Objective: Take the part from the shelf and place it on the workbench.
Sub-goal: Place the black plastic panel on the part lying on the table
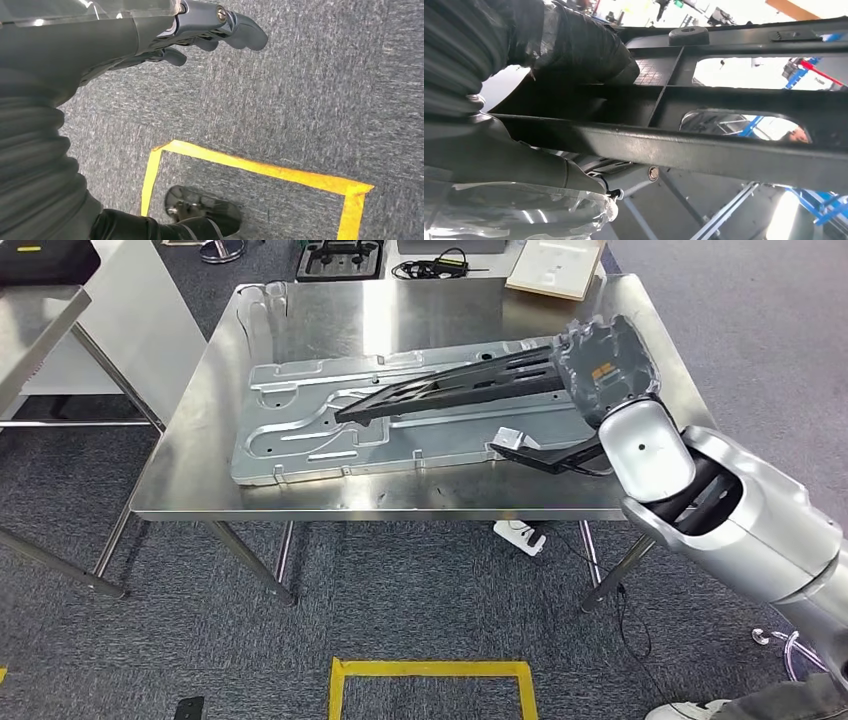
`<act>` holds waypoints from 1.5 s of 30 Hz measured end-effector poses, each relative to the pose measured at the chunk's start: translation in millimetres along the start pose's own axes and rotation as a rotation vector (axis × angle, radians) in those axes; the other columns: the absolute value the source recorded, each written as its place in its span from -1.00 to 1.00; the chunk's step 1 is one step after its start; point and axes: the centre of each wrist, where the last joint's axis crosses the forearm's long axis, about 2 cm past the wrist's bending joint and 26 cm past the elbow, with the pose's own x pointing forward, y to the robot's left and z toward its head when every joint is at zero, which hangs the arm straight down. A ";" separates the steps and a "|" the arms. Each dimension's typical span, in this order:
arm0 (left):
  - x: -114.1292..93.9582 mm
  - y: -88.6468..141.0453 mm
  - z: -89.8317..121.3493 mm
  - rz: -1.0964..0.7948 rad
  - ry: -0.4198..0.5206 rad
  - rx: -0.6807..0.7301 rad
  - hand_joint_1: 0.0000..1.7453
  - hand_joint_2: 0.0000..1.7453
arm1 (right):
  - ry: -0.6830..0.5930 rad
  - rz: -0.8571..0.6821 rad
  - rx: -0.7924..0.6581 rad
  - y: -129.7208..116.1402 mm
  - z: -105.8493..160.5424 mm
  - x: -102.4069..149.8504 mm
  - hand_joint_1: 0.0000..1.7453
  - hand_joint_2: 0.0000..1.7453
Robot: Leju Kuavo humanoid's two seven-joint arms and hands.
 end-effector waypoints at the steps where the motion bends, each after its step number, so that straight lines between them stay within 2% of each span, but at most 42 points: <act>1: 0.1 0.2 -0.1 0.000 0.000 0.001 -1.00 1.00 | 0.003 0.002 0.004 2.0 0.9 -1.4 1.00 1.00; 9: 2.4 2.2 -1.4 0.001 -0.010 0.008 -1.00 1.00 | 0.032 0.028 0.040 19.7 9.9 -15.1 1.00 1.00; 16: 0.8 1.8 -0.7 0.007 0.006 0.012 -1.00 1.00 | 0.077 0.064 0.121 45.5 27.1 -27.6 1.00 1.00; 25: 2.8 1.5 -1.3 0.001 0.011 0.011 -1.00 1.00 | 0.081 -0.139 0.114 68.5 44.6 -34.0 1.00 1.00; 30: 3.7 1.3 -1.6 0.000 -0.019 0.001 -1.00 1.00 | -0.006 -0.131 0.050 79.3 52.4 -26.4 1.00 1.00; 37: 8.3 5.1 -4.1 -0.002 -0.034 0.009 -1.00 1.00 | -0.067 -0.036 -0.051 75.9 52.1 -10.2 1.00 1.00; 45: 8.0 3.4 -3.5 -0.005 -0.029 0.017 -1.00 1.00 | -0.159 0.024 -0.224 47.7 51.0 12.6 1.00 1.00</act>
